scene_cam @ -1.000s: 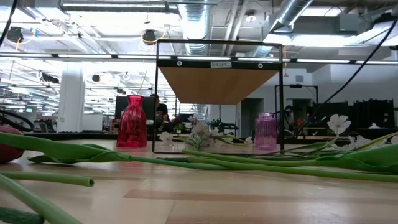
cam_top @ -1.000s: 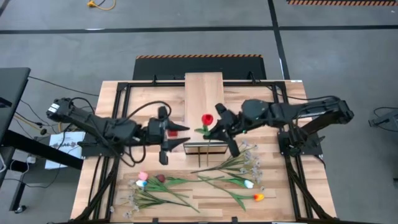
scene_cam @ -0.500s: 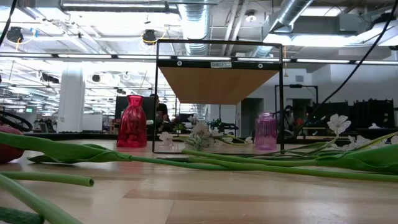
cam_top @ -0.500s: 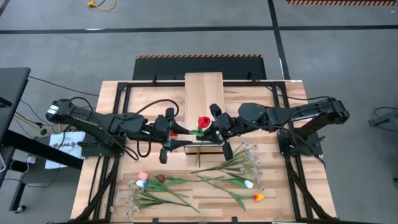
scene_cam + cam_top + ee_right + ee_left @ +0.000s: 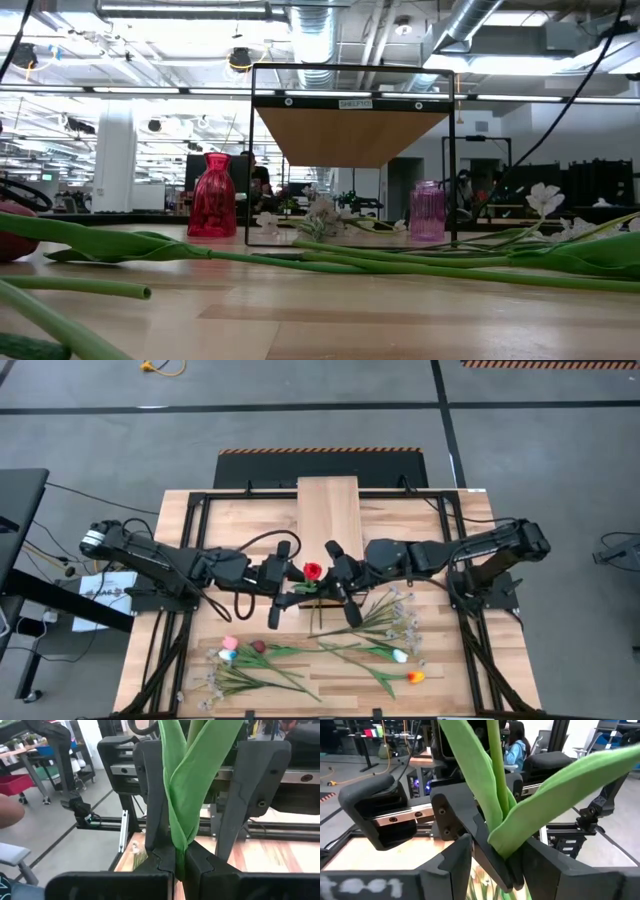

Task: Pick and place flowers into a vace then onto a shelf
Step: Put the red tulip into the red flower vase

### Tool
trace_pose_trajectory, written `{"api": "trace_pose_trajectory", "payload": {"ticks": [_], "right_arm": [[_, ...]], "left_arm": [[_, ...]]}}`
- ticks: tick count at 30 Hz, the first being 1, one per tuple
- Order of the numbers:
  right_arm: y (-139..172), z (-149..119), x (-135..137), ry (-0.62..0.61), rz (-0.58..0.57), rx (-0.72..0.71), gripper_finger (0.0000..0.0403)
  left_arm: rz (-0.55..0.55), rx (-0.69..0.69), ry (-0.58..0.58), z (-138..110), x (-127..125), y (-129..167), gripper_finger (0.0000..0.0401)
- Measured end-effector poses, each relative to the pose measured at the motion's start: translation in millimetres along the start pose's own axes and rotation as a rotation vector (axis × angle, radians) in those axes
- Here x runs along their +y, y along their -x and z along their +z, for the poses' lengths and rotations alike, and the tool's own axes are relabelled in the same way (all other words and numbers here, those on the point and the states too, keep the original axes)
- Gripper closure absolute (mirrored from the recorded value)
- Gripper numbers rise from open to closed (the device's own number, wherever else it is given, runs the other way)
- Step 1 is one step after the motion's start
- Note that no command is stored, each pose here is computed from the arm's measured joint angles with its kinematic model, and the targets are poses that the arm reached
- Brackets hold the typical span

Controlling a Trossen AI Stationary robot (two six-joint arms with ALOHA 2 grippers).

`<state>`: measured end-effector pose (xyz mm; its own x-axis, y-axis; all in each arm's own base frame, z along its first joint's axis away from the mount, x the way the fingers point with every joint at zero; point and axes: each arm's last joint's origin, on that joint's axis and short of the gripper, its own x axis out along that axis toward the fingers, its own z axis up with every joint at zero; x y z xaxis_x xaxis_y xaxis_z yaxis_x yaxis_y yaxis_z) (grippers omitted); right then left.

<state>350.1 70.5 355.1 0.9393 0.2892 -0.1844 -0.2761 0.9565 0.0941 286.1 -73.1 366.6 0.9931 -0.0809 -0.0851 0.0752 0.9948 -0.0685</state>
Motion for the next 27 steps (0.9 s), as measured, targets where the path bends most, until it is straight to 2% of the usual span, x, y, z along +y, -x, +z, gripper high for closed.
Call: {"api": "trace_pose_trajectory", "payload": {"ticks": [22,24,27], "right_arm": [[-3,-8,6,-0.006,0.013,0.075,0.0400],[-6,-17,5,-0.012,0.017,0.128,0.0399],[-7,-24,5,-0.018,0.027,0.178,0.0399]], "left_arm": [[-0.022,-0.017,-0.048,1,-2,-1,0.0258],[-0.039,-0.090,-0.047,12,-3,1,0.0258],[-0.039,-0.128,-0.061,17,-3,3,0.0258]]}}
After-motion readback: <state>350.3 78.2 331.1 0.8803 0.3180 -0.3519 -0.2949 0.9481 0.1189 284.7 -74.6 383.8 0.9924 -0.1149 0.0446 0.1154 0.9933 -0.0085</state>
